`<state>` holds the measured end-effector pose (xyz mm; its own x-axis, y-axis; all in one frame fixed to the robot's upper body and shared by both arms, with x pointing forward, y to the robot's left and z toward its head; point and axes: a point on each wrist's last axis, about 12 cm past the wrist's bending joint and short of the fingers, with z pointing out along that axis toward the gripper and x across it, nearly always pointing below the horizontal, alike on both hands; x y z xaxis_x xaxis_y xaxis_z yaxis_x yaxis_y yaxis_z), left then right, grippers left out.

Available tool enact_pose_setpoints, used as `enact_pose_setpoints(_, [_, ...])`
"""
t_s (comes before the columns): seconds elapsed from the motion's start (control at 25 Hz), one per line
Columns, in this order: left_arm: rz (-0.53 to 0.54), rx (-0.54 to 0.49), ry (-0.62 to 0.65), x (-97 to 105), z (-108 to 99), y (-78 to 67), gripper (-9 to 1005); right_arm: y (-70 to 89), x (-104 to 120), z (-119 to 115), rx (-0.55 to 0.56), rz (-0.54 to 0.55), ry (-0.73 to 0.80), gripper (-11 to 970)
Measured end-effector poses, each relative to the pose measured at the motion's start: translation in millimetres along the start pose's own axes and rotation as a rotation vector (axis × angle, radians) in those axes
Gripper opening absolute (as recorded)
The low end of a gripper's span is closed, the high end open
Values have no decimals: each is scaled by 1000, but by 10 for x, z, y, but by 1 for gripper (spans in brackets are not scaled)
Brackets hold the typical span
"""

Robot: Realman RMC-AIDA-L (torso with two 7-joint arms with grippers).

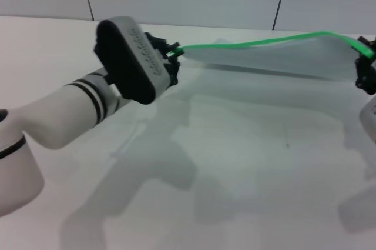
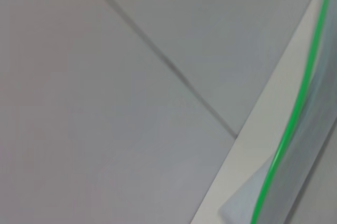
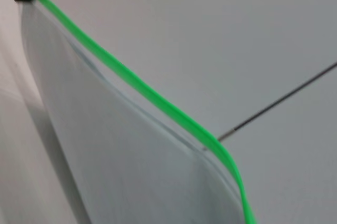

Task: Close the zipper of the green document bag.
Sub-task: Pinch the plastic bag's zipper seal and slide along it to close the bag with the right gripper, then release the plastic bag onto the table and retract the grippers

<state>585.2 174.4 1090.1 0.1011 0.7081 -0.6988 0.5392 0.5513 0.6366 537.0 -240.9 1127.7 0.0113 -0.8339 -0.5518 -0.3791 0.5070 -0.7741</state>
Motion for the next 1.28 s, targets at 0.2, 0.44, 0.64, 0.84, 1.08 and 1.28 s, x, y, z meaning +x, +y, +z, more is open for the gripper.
enact_pose_setpoints(0.2, [-15, -15, 12, 49, -25, 32, 84, -27, 36, -2, 9, 13, 11, 58])
enact_pose_setpoints(0.44, [-15, -13, 13, 48, -17, 33, 84, -13, 49, 5, 24, 14, 2, 59])
enact_pose_setpoints(0.64, [-25, -26, 1, 14, 6, 88, 85, -24, 112, -6, 114, 66, -32, 59])
enact_pose_setpoints(0.84, [-191, -72, -56, -73, 18, 260, 156, -178, 253, -79, 319, 302, -94, 134])
enact_pose_setpoints(1.08, [-435, -118, -265, -220, -46, 474, 335, -170, 355, -117, 564, 575, -150, 223])
enact_pose_setpoints(1.28, [-575, -149, -407, -171, -180, 520, 458, 77, 304, -1, 583, 669, -156, 375])
